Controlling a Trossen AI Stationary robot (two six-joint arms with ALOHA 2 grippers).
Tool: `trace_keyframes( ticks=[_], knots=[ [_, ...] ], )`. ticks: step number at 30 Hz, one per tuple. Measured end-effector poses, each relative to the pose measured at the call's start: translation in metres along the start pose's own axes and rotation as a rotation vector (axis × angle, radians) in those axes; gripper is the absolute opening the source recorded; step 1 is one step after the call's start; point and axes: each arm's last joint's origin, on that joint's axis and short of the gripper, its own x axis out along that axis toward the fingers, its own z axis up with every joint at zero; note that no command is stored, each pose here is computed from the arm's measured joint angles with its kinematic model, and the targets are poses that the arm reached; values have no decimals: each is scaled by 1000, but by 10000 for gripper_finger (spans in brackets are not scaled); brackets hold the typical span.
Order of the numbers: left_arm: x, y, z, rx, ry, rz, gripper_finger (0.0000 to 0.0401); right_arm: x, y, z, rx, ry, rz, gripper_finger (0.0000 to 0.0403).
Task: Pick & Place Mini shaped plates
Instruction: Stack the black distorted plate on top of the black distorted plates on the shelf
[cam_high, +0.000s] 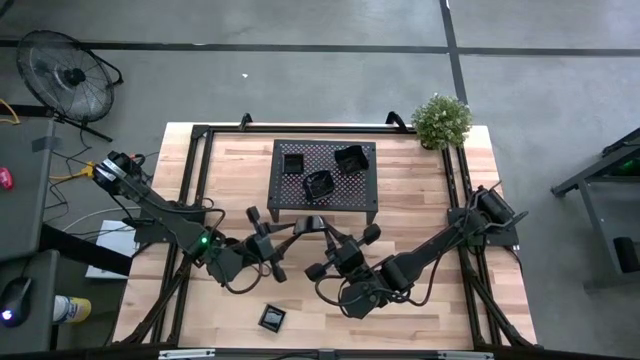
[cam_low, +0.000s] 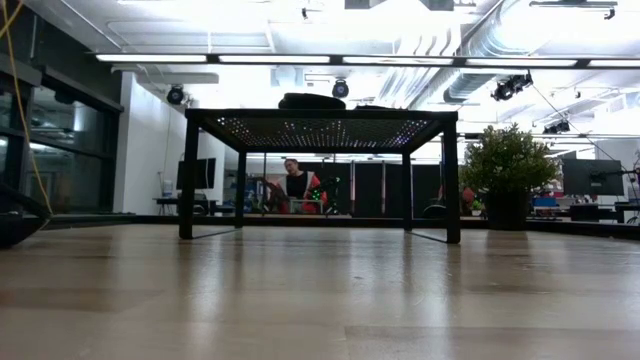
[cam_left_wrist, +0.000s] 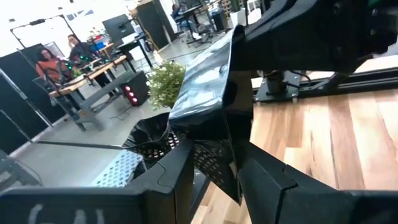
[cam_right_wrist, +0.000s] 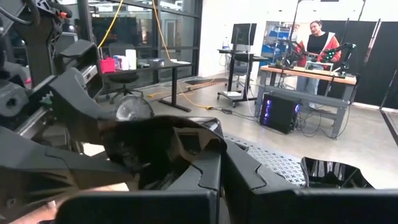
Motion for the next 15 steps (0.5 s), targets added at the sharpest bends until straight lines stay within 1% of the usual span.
trace_keyframes(
  ticks=[4, 9, 12, 15],
  knots=[
    [0, 1, 1, 11, -1, 19, 113, 0, 0, 0, 0, 0, 2, 0],
    [0, 0, 1, 11, -6, -20, 113, 0, 0, 0, 0, 0, 1, 0],
    [0, 0, 1, 10, -6, -20, 113, 0, 0, 0, 0, 0, 1, 0],
    [0, 0, 1, 12, -5, -22, 125, 0, 0, 0, 0, 1, 5, 0]
  ],
)
